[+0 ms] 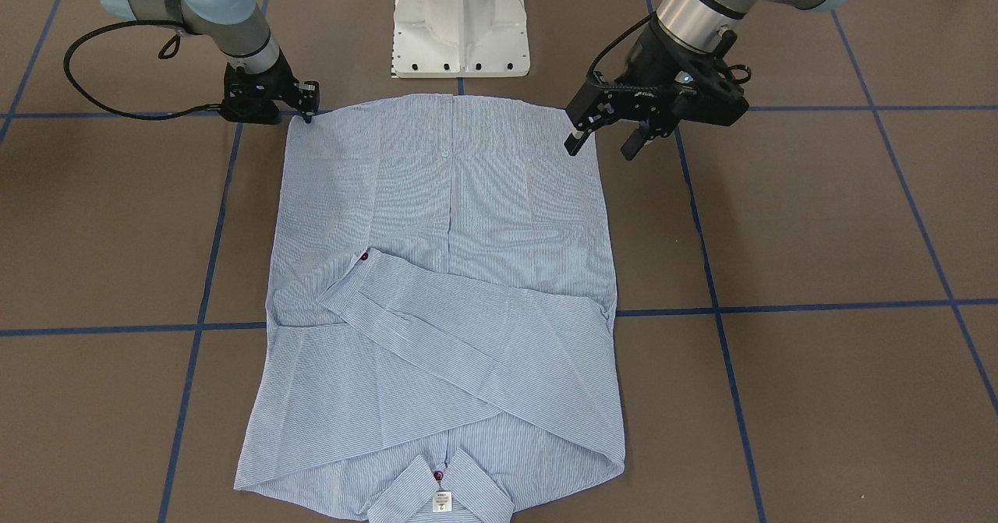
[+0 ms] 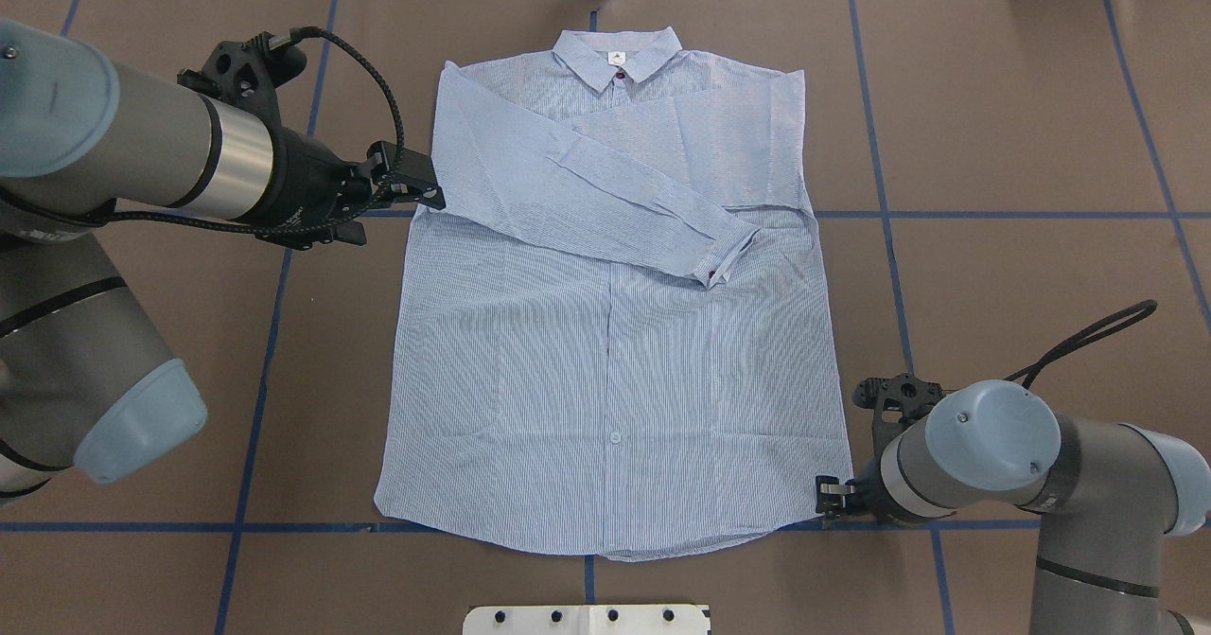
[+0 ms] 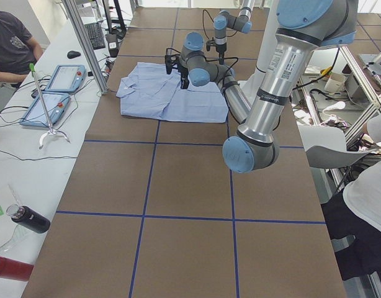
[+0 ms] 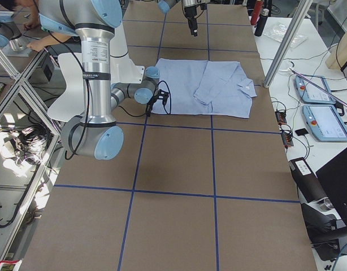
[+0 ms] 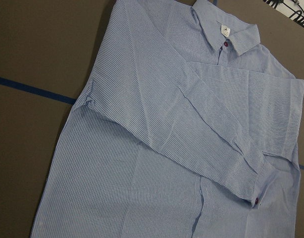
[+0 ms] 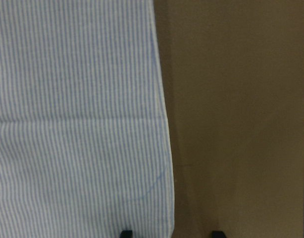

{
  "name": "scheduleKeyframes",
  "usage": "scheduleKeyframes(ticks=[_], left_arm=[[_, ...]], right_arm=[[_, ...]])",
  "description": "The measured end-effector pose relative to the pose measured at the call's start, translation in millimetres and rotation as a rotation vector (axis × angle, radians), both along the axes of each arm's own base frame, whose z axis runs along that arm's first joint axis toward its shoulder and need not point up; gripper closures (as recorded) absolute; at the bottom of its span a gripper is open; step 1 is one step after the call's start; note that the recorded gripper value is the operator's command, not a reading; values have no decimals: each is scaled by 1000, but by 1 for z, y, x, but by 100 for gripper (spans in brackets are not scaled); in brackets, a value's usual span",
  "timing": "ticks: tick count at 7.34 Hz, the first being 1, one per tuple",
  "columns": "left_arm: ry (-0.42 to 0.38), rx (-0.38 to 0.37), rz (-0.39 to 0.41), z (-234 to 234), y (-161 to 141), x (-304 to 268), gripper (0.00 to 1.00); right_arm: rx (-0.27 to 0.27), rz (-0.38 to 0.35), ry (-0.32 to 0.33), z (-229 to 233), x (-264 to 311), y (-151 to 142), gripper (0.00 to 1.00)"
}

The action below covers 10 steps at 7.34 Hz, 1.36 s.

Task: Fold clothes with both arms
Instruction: 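Move the left gripper down to the other hem corner nearest the robot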

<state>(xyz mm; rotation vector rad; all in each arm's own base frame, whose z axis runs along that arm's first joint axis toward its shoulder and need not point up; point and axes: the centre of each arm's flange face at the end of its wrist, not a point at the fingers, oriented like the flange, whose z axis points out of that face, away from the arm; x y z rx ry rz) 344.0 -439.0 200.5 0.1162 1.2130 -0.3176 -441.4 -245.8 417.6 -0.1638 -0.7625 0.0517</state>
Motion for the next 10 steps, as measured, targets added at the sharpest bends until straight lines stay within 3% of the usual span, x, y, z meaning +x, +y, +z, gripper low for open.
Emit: scheduleKeyframes(ticks=[2, 4, 10], left_arm=[[1, 1, 0, -1, 0, -1, 1], [0, -1, -2, 1, 0, -3, 2], [-36, -39, 19, 30, 14, -4, 1]], right_arm=[[-1, 4, -4, -2, 2, -2, 90], [1, 6, -10, -4, 3, -2, 100], [20, 19, -66, -31, 13, -5, 100]])
